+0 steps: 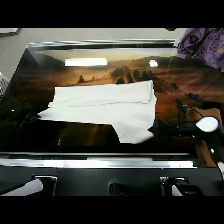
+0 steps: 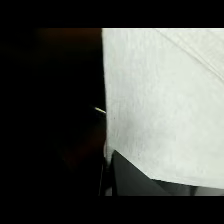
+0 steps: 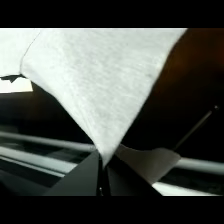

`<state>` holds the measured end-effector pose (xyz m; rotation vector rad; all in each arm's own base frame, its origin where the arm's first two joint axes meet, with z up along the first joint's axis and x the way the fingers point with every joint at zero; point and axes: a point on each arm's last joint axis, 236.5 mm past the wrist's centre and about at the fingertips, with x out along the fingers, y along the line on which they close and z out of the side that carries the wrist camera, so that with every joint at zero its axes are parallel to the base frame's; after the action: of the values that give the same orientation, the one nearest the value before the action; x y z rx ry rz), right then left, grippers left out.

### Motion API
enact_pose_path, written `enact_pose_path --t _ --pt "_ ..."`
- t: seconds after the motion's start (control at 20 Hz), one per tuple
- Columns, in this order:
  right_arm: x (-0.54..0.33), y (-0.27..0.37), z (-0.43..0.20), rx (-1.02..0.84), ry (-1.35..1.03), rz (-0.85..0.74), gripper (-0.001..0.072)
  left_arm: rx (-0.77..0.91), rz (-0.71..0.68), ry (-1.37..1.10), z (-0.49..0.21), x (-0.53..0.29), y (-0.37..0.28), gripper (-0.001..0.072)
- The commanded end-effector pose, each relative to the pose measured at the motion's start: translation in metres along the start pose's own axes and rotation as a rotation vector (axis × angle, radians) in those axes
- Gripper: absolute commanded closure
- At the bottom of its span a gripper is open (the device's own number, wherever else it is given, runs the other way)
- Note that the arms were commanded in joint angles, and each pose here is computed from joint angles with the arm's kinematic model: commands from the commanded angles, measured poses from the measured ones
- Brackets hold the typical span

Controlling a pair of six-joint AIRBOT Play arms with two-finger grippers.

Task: Fold the clothes and pants, and hang the long-sleeved shirts on hangers.

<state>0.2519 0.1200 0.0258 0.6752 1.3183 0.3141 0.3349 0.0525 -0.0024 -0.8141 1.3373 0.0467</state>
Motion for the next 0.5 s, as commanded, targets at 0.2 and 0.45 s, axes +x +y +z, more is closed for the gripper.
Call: enact_pose_path --t 0.2,0.45 --pt "-0.050 0.010 -0.052 0.010 -0.036 -0.052 0.0682 0.050 0.208 -0.107 -0.043 -0.046 0.012 0.0694" --pt "-0.032 0.009 0.003 -0.020 -0.071 -0.051 0.0682 0.096 0.181 -0.190 -0.012 -0.028 -0.005 0.0694"
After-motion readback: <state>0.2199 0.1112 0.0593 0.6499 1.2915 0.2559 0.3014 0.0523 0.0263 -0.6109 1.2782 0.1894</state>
